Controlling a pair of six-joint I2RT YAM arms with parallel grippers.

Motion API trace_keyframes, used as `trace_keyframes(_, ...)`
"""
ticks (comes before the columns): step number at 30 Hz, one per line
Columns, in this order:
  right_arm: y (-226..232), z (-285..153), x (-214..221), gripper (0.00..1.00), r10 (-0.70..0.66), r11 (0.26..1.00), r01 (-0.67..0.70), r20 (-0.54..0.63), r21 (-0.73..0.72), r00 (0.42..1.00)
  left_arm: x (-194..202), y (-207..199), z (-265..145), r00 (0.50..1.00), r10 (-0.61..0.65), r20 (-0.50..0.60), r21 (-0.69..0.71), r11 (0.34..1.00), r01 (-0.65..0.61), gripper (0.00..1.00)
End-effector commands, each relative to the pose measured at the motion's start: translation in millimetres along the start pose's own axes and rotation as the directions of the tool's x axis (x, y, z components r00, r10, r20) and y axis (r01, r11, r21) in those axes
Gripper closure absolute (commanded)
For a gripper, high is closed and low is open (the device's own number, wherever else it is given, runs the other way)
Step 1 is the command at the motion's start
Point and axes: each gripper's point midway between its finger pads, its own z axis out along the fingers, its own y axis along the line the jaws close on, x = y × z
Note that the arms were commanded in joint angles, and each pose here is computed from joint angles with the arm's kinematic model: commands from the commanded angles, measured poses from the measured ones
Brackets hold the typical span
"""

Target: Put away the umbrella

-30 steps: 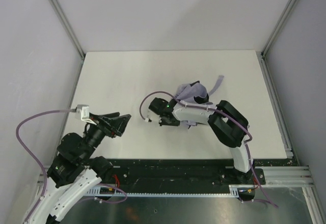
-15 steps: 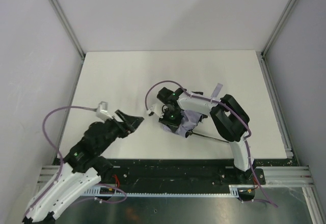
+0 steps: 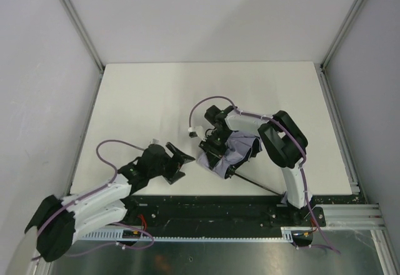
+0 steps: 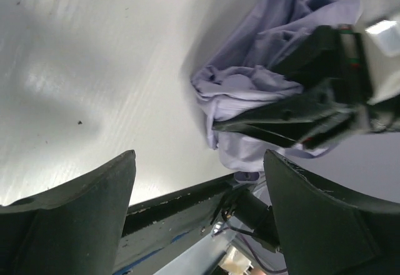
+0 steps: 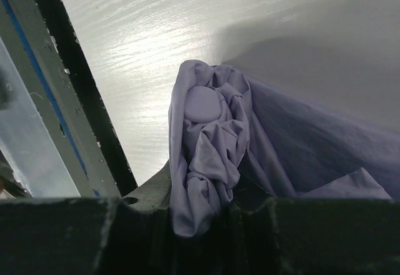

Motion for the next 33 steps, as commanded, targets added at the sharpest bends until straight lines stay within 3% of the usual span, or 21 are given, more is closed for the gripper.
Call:
trace_keyframes(1, -17, 31, 11, 1.00, -0.025, 0.999, 0.025, 0.006, -0.046, 1.000, 12, -39, 11, 0.995, -0.052, -0.084, 0.187, 0.980, 0.067, 0.14)
trace_keyframes(13, -21, 24, -1, 1.00, -0.045, 0.997, 0.052, 0.113, -0.058, 0.993, 27, -30, 46, 0.991, -0.077, -0.110, 0.157, 0.983, 0.094, 0.14)
trace_keyframes(21, -38, 4, -29, 1.00, -0.119, 0.987, 0.095, 0.180, 0.133, 0.977, 12, -30, 26, 0.992, -0.121, -0.034, 0.277, 0.953, 0.126, 0.22)
trace_keyframes(28, -57, -17, -53, 1.00, -0.192, 0.928, 0.179, 0.007, 0.326, 0.981, -20, -19, -12, 0.982, -0.102, 0.162, 0.368, 0.929, 0.036, 0.19)
trace_keyframes(33, -57, -39, -78, 1.00, -0.222, 0.898, 0.227, -0.056, 0.376, 0.973, -39, -22, -35, 0.957, -0.076, 0.279, 0.369, 0.929, -0.034, 0.18)
